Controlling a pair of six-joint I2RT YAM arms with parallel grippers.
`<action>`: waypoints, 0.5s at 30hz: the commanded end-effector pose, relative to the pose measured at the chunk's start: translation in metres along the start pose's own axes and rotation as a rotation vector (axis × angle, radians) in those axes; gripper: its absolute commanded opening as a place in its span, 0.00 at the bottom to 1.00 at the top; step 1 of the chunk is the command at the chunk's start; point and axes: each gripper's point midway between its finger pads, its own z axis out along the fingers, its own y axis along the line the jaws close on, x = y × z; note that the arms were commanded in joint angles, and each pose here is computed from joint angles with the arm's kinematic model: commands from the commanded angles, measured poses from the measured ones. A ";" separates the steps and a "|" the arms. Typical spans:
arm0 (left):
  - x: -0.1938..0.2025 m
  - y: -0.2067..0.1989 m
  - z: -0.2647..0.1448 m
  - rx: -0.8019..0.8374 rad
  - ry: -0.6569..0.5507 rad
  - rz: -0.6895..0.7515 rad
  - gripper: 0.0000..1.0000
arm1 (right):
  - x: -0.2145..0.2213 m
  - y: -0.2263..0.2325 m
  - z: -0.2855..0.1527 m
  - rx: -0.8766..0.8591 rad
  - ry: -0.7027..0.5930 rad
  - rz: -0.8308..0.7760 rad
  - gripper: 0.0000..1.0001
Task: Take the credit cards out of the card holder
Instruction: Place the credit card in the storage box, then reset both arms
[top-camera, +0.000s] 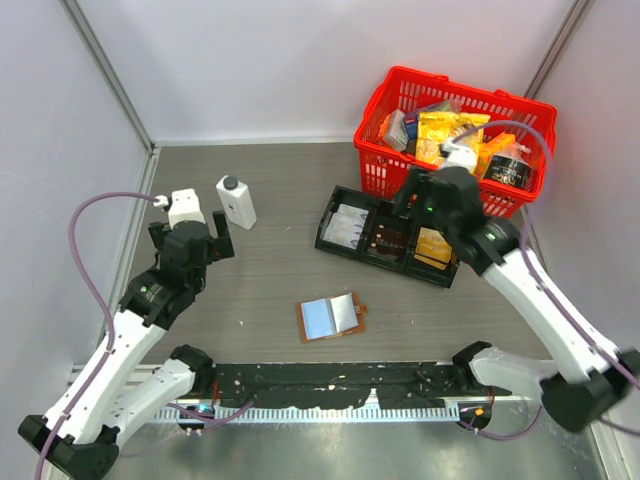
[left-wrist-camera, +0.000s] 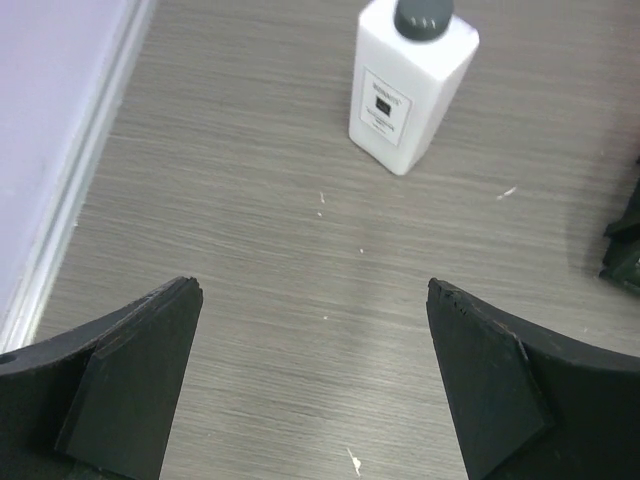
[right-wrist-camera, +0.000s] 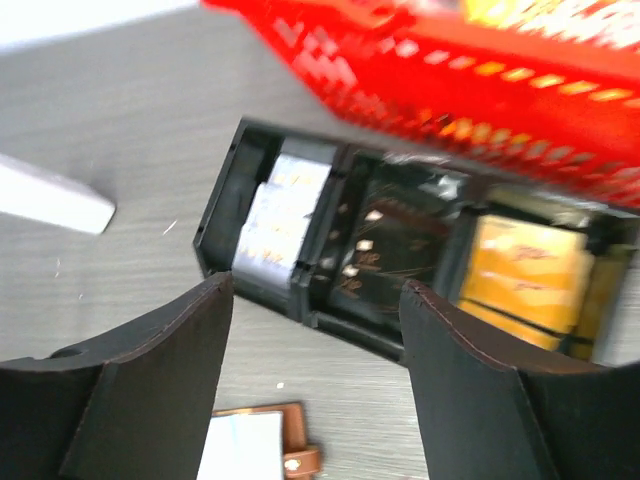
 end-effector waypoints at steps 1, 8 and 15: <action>-0.050 0.031 -0.033 -0.090 -0.112 -0.086 1.00 | -0.038 -0.069 -0.070 0.241 -0.225 -0.116 0.74; -0.073 0.078 -0.081 -0.152 -0.293 -0.255 1.00 | -0.062 -0.134 -0.195 0.338 -0.551 -0.053 0.80; -0.056 0.102 -0.108 -0.092 -0.423 -0.391 1.00 | -0.042 -0.174 -0.247 0.364 -0.714 0.019 0.80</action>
